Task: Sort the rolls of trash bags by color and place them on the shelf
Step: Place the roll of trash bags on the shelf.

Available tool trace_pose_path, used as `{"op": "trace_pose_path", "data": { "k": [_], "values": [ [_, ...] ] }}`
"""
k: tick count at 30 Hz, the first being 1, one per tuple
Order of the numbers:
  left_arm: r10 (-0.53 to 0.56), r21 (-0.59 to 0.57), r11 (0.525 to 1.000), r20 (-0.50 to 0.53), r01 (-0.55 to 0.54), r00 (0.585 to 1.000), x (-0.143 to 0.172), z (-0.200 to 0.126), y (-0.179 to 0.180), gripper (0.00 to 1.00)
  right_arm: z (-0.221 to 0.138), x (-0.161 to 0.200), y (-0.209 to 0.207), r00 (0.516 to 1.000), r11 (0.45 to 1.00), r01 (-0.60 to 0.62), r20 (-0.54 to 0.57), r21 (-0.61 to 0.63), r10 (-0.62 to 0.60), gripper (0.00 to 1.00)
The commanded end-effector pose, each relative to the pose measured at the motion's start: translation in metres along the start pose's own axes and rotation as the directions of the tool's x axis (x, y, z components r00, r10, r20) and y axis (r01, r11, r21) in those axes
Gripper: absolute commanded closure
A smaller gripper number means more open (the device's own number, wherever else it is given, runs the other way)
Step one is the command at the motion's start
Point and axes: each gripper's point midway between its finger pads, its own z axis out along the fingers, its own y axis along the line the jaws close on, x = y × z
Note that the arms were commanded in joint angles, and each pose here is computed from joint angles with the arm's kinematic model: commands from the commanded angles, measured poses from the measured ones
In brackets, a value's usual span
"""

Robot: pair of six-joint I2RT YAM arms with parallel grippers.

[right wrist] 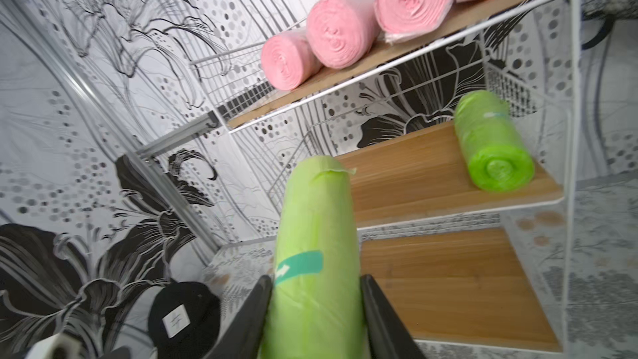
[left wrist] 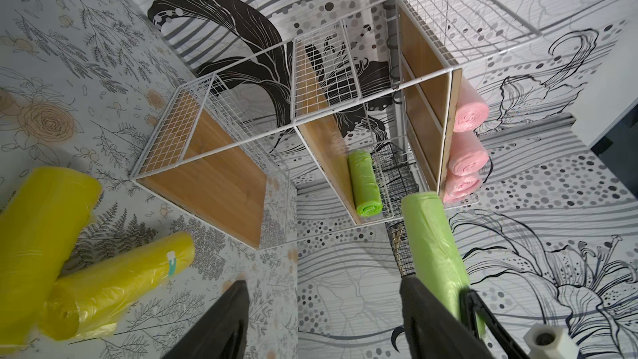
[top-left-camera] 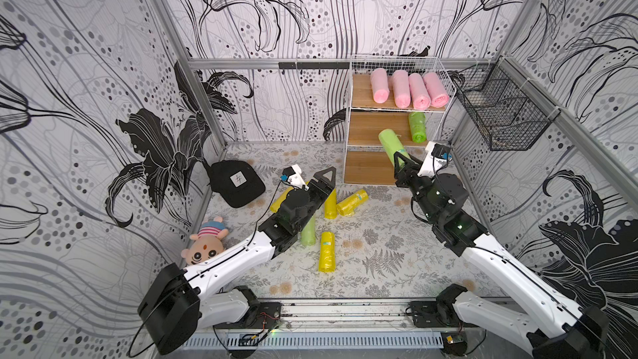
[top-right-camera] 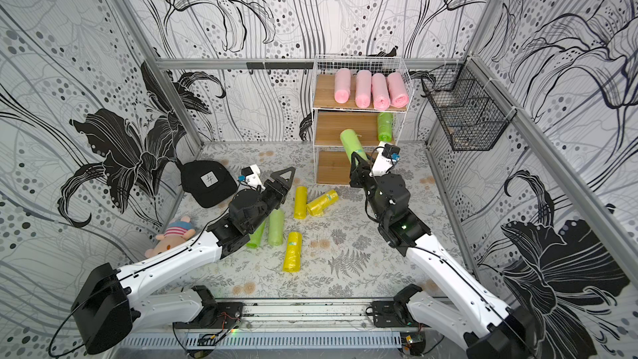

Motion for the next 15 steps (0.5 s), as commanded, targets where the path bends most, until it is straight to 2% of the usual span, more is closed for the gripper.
{"op": "trace_pose_path", "data": {
  "k": [1, 7, 15],
  "values": [
    [0.153, -0.028, 0.987, -0.068, -0.155, 0.986, 0.005, -0.002, -0.005, 0.27, 0.018, -0.015, -0.011, 0.984, 0.979, 0.175, 0.016, 0.106, -0.177, 0.69],
    [0.191, -0.021, 0.981, -0.103, -0.195, 0.976, 0.008, -0.004, -0.007, 0.27, 0.061, -0.016, -0.026, 0.955, 0.932, 0.288, 0.008, 0.221, -0.297, 0.69],
    [0.179, -0.020, 0.983, -0.121, -0.183, 0.976, 0.012, -0.006, -0.003, 0.27, 0.113, -0.004, -0.040, 0.913, 0.874, 0.396, -0.017, 0.284, -0.408, 0.69]
  ]
}}
